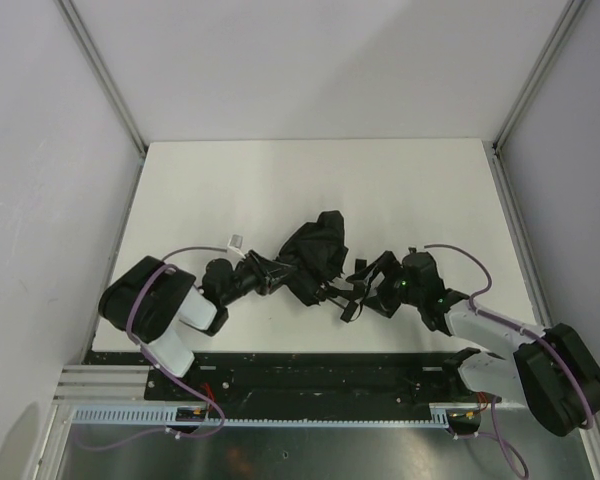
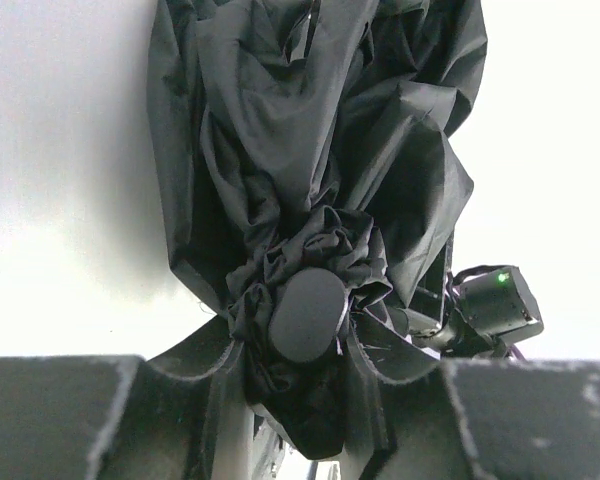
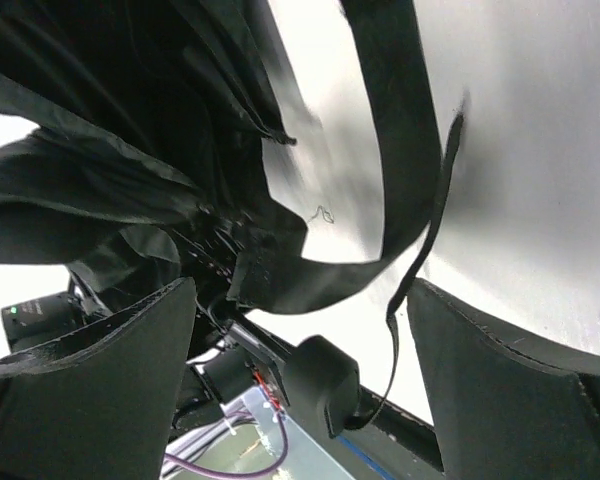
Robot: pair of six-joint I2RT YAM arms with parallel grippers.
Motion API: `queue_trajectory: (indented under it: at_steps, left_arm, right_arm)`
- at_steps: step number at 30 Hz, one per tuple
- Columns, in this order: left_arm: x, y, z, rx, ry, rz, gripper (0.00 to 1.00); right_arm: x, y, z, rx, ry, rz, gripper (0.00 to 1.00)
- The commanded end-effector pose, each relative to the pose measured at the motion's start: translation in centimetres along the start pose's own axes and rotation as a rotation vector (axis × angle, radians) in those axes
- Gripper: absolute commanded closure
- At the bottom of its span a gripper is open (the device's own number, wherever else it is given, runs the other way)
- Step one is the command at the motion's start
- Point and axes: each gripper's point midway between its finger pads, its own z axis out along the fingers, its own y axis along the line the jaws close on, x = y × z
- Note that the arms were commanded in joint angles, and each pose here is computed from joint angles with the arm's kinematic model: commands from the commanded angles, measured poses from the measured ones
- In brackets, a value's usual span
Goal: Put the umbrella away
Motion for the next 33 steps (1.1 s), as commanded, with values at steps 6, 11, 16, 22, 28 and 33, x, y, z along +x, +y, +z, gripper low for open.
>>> queue_trajectory:
  at_steps: [6,11,16,22,28,33]
  left_arm:
    - [0.6,-6.9,-0.7,0.273,0.000,0.153,1.00]
    - [0.8,-8.6,-1.3,0.330,-0.009,0.202,1.00]
    - [1.2,-10.9,-2.3,0.409,-0.005,0.276,1.00]
    - [3.1,-14.1,-4.1,0.553,0.070,0.441,1.00]
    - [4.9,-16.4,-6.2,0.668,0.136,0.561,1.00]
    - [6.2,-19.3,-8.5,0.787,0.164,0.646,1.00]
  right_arm:
    - [-0.1,1.2,1.4,-0.027,-0.001,0.093,0.15]
    - [0.3,1.2,2.2,-0.034,0.018,0.135,0.31]
    - [0.0,0.9,2.0,-0.058,-0.014,0.139,0.88]
    - [-2.8,2.5,-0.3,-0.119,-0.145,-0.009,1.00]
    - [-5.7,4.2,-3.2,-0.182,-0.244,-0.110,1.00]
    - [-5.1,5.1,-3.0,-0.234,-0.178,-0.142,1.00]
